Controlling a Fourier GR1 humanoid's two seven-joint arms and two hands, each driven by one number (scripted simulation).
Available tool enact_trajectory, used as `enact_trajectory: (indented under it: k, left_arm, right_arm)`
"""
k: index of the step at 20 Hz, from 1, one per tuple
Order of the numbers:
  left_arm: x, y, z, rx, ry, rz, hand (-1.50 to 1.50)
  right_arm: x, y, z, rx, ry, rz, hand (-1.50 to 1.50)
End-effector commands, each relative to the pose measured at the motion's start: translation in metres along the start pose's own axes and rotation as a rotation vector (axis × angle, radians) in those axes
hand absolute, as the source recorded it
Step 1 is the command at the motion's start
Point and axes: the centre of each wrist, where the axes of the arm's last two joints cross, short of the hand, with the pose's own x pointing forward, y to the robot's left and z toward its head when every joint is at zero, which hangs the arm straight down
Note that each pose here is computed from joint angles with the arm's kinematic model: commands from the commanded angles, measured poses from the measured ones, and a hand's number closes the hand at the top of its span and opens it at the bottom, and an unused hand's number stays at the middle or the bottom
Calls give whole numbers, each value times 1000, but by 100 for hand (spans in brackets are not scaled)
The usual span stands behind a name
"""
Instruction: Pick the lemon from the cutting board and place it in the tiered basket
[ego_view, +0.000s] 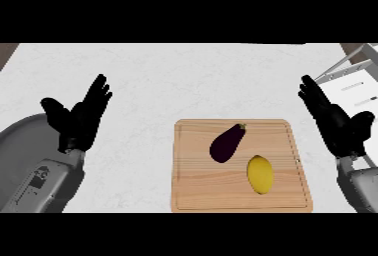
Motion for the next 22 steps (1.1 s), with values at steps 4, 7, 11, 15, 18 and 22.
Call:
enact_trajectory:
  k: [4,7,11,15,18,22]
  left_arm:
    - [-25,8,13,-106,-64,-64,0]
    - [-30,-12,22,-201,-62,-67,0]
    - [-53,-11,31,-227,-68,-57,0]
    - [-67,-19,37,-215,-61,-55,0]
    - [-60,-23,35,-216,-56,-50,0]
    - [-72,-1,44,-190,-40,-78,0]
  right_arm:
    - [8,68,-16,-317,45,-114,-150]
    - [-29,42,-11,-513,128,229,-150]
    - [-2,156,-19,-602,12,-165,-150]
    - [11,167,-10,-607,-98,29,-150]
    - [21,152,-18,-569,-27,166,-150]
    - [-15,111,-14,-445,204,478,-150]
